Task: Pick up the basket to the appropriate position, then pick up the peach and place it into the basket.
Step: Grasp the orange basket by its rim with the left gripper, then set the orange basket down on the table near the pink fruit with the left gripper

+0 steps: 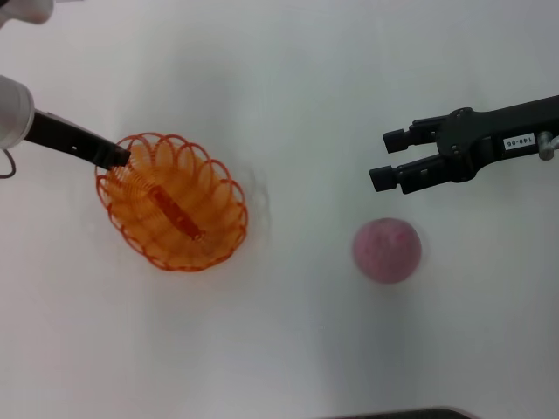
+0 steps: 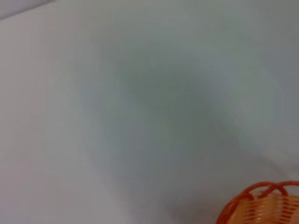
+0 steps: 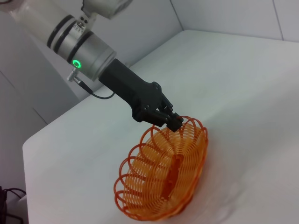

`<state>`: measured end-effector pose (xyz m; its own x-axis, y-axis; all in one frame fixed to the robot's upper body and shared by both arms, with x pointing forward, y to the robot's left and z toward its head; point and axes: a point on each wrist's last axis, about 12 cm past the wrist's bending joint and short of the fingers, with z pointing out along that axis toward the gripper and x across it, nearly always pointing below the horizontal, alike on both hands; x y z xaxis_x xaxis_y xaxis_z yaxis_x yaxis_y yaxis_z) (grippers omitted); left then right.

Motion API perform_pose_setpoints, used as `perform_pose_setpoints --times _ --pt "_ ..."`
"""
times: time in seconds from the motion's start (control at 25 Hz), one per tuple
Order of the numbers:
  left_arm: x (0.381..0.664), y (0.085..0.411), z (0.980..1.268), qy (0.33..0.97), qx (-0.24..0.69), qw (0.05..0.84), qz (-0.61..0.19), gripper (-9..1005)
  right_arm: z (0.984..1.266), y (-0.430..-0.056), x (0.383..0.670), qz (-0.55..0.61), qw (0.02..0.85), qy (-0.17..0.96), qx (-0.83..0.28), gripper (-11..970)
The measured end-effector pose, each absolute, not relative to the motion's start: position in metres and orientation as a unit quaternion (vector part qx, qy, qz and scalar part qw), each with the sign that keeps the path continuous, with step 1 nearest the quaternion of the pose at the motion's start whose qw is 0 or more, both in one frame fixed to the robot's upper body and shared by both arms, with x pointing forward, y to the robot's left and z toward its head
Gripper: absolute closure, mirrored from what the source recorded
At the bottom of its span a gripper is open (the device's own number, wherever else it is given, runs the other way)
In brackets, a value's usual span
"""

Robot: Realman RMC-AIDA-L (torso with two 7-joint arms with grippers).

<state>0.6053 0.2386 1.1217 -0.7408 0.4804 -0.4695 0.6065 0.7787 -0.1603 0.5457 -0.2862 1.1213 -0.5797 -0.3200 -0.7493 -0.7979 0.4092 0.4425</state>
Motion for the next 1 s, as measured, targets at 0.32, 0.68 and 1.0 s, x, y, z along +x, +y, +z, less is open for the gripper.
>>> perform_pose_setpoints --times 0.32,0.68,1.0 --pt "0.605 0.268 1.141 0.937 0.161 0.224 -0.214 915 1.121 -0.286 0.546 0.411 0.291 0.788 -0.354 34" --pt "0.587 0.308 1.128 0.940 -0.023 0.198 -0.278 925 1.123 -0.284 0.548 0.411 0.292 0.786 -0.358 34" --pt "0.556 0.318 1.110 0.928 -0.069 0.168 -0.325 891 1.123 -0.284 0.548 0.411 0.292 0.786 -0.358 34"
